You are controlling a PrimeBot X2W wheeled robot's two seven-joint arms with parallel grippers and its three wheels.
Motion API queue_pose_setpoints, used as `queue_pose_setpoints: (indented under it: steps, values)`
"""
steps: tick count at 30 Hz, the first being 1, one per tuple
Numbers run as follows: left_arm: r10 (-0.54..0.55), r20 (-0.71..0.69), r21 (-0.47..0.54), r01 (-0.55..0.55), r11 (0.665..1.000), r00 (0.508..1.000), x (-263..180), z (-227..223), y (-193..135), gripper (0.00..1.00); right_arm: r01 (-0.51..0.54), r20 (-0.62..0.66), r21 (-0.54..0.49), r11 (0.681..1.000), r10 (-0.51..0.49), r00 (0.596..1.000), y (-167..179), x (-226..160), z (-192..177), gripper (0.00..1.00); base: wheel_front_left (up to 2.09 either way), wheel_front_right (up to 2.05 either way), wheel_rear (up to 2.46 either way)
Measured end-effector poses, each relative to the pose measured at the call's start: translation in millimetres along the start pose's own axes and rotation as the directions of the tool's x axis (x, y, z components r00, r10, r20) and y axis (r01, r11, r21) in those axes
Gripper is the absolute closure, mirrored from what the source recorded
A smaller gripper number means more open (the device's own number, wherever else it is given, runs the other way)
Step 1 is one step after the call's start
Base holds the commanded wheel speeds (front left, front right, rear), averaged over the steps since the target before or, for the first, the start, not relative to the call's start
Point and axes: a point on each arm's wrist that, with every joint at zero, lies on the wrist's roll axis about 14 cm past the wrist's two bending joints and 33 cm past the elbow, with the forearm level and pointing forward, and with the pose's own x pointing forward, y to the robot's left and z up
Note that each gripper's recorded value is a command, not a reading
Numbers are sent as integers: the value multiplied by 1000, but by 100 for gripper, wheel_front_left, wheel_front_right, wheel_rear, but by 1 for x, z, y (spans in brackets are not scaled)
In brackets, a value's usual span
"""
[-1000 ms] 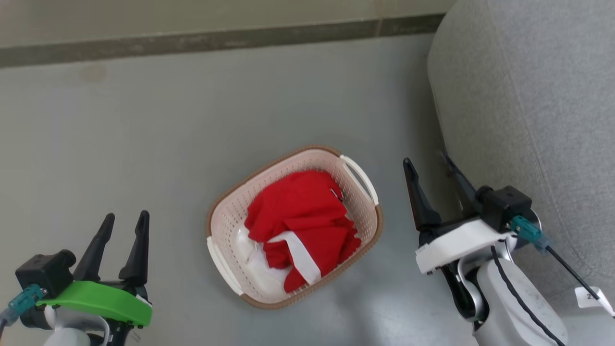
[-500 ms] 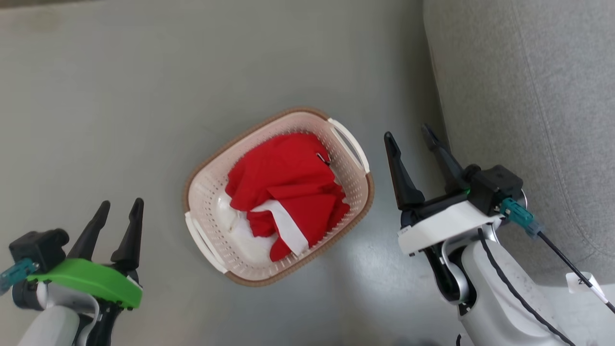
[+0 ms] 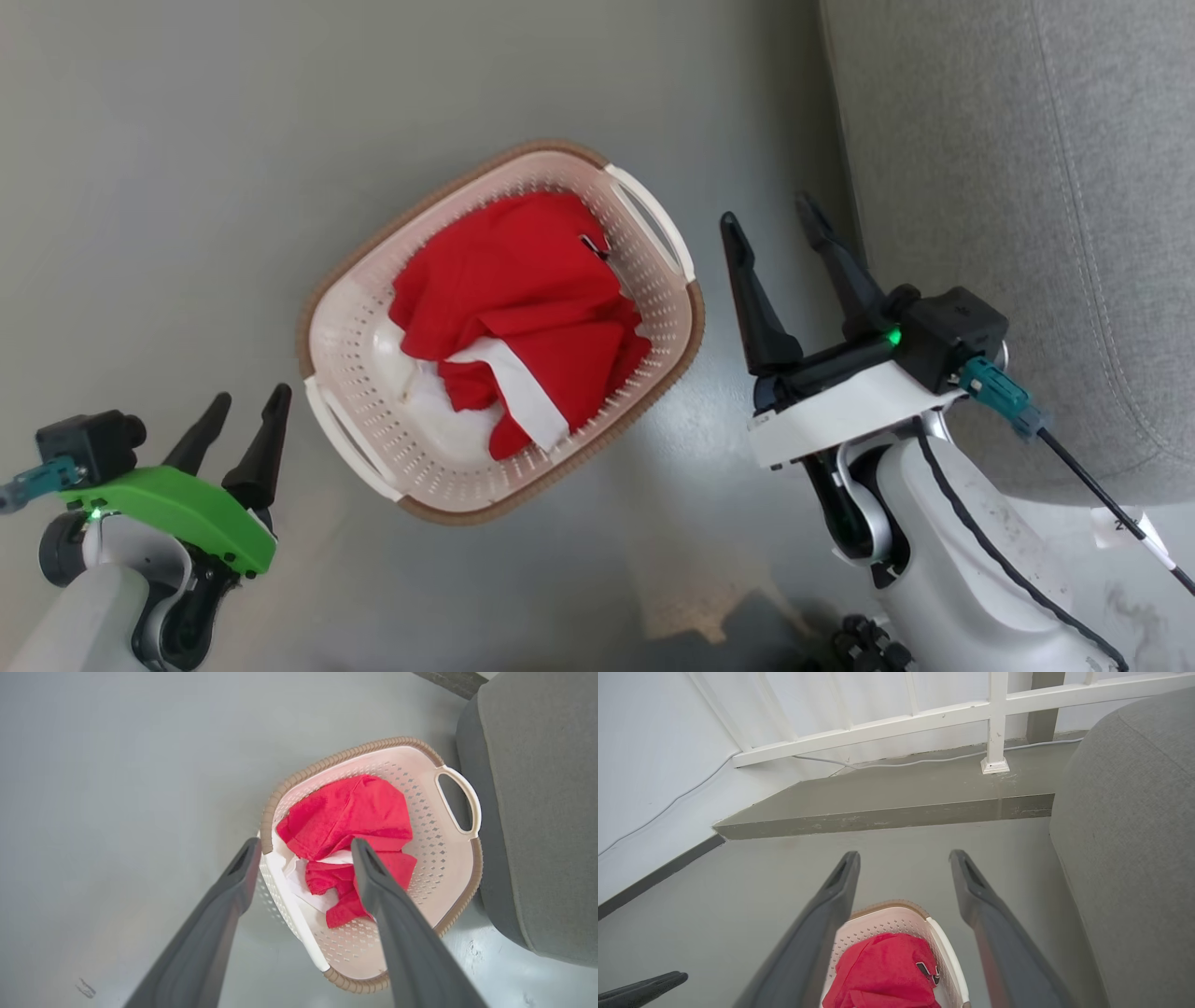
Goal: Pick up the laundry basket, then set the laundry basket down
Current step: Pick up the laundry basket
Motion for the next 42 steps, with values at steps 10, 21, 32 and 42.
queue_pose_setpoints:
  steps: [10,21,32,42]
  values:
    - [19,-232,-122,-49,991,972,21,-52,16,0,25,-45,21,999,-24,999,-8,7,-19,0,0,0,0]
    - [23,-382,-187,-102,977,924,38,-82,34,0,30,-77,35,999,-28,997,-12,15,-35,0,0,0,0]
    - [0,-479,-174,-95,980,878,55,-100,38,0,43,-104,46,998,-38,994,-17,17,-46,0,0,0,0]
    - [-23,-547,-171,-85,982,837,59,-118,35,0,91,-113,35,995,-87,990,-34,15,-49,0,0,0,0]
